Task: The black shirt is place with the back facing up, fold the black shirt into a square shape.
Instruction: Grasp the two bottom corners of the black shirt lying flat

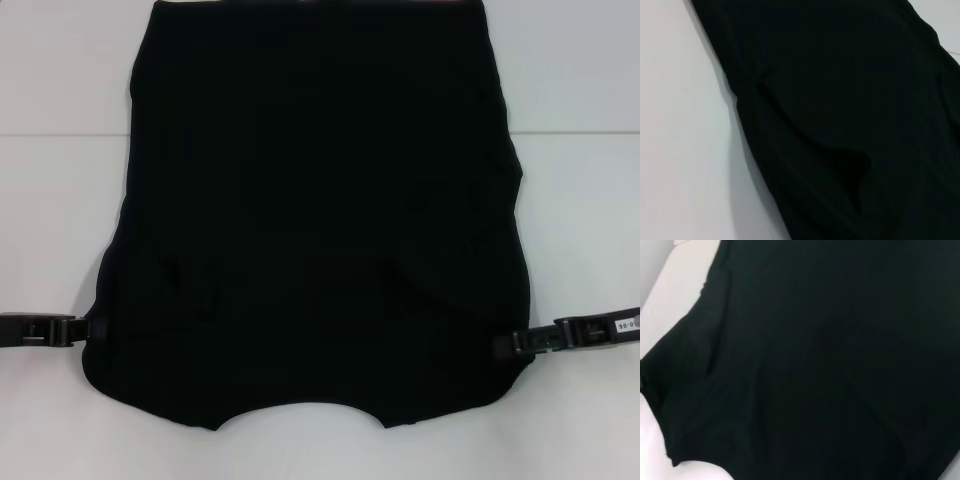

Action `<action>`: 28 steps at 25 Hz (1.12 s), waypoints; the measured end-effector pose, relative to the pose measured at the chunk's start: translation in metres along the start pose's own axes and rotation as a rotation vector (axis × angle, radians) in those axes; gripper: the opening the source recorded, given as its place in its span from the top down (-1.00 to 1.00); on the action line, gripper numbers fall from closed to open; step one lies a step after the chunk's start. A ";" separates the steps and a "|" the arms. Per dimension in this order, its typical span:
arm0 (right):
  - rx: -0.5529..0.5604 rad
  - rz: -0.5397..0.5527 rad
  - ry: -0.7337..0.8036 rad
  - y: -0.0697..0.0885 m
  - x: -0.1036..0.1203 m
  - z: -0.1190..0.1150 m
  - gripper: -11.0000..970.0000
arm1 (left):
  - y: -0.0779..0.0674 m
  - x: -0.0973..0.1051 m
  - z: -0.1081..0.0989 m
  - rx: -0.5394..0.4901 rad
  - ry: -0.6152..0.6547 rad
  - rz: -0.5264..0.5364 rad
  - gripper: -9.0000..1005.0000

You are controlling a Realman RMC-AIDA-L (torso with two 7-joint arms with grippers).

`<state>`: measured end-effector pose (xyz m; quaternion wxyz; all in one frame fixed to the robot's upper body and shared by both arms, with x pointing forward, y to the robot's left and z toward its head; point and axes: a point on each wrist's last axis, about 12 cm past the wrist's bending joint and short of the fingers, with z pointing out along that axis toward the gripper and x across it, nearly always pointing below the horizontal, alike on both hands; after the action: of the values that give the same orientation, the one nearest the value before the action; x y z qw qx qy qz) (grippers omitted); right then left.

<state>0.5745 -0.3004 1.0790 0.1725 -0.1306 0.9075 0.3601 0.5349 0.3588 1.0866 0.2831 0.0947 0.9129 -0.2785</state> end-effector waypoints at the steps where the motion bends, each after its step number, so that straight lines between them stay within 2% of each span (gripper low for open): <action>1: -0.002 -0.002 -0.001 0.001 -0.001 0.000 -0.61 | 0.000 0.000 0.000 0.000 0.000 0.000 0.92; 7: 0.003 -0.012 0.001 0.002 -0.004 0.003 -0.48 | 0.000 0.000 0.000 0.000 -0.002 0.000 0.92; 12: 0.020 -0.010 -0.010 0.000 -0.004 0.004 -0.01 | 0.000 0.000 0.000 0.000 -0.001 0.001 0.92; 23: 0.039 0.000 -0.023 -0.005 0.001 0.003 0.50 | 0.000 -0.002 0.000 0.000 -0.002 0.006 0.92; 28: 0.036 0.013 -0.030 -0.010 0.008 -0.005 0.87 | -0.002 0.001 -0.003 0.024 0.003 -0.009 0.91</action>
<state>0.5700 -0.3115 1.0729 0.1860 -0.1164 0.9120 0.3466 0.5325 0.3592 1.0891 0.2794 0.0943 0.9102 -0.2908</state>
